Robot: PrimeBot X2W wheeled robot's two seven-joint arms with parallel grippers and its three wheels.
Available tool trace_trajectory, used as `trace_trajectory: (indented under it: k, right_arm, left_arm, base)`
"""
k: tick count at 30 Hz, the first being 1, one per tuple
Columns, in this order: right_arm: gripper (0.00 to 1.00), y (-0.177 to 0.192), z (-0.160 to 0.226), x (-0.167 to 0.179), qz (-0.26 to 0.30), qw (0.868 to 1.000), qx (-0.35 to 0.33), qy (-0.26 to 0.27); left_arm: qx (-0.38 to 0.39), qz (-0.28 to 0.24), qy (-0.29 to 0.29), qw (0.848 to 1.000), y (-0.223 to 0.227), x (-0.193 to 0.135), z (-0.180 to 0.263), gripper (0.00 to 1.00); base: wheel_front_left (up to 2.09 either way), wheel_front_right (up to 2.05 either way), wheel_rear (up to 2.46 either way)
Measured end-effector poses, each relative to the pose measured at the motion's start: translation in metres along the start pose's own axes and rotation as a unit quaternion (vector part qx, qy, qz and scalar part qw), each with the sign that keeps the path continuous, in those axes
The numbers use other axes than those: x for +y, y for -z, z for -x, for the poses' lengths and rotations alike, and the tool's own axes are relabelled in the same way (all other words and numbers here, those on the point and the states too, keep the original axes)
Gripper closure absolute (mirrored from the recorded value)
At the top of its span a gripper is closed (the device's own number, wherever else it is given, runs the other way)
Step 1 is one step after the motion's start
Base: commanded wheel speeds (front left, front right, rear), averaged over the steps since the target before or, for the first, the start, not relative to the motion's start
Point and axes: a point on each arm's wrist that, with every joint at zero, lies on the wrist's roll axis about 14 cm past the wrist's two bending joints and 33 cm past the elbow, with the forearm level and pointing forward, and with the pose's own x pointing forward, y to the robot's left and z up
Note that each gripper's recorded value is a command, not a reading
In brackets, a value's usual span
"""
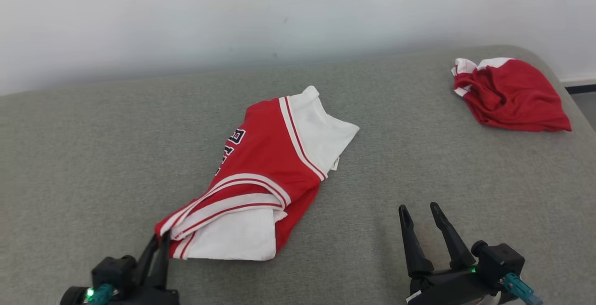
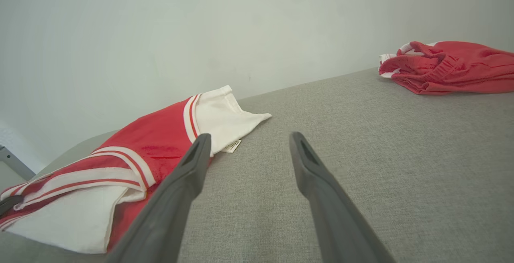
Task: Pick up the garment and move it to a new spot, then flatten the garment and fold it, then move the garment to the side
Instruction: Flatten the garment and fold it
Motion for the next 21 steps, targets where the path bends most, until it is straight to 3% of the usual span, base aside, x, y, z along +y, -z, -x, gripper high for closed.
trace_trajectory:
  k: [15, 17, 21]
  right_arm:
    - [0.00, 0.011, -0.007, 0.018, -0.006, 1.000, 0.015, -0.027]
    - [0.00, 0.011, -0.006, 0.018, -0.005, 0.999, 0.016, -0.027]
    - [0.00, 0.011, -0.005, 0.015, -0.003, 1.000, 0.016, -0.025]
  left_arm:
    - [0.010, -0.011, -0.073, 0.997, -0.005, 0.047, 0.062, 1.00]
    - [0.000, -0.014, -0.076, 0.997, -0.009, 0.046, 0.061, 0.00]
    - [-0.027, -0.013, -0.076, 0.997, -0.020, 0.040, 0.060, 0.00]
  base:
    - [0.00, 0.00, 0.00]
    - [0.00, 0.00, 0.00]
    - [0.00, 0.00, 0.00]
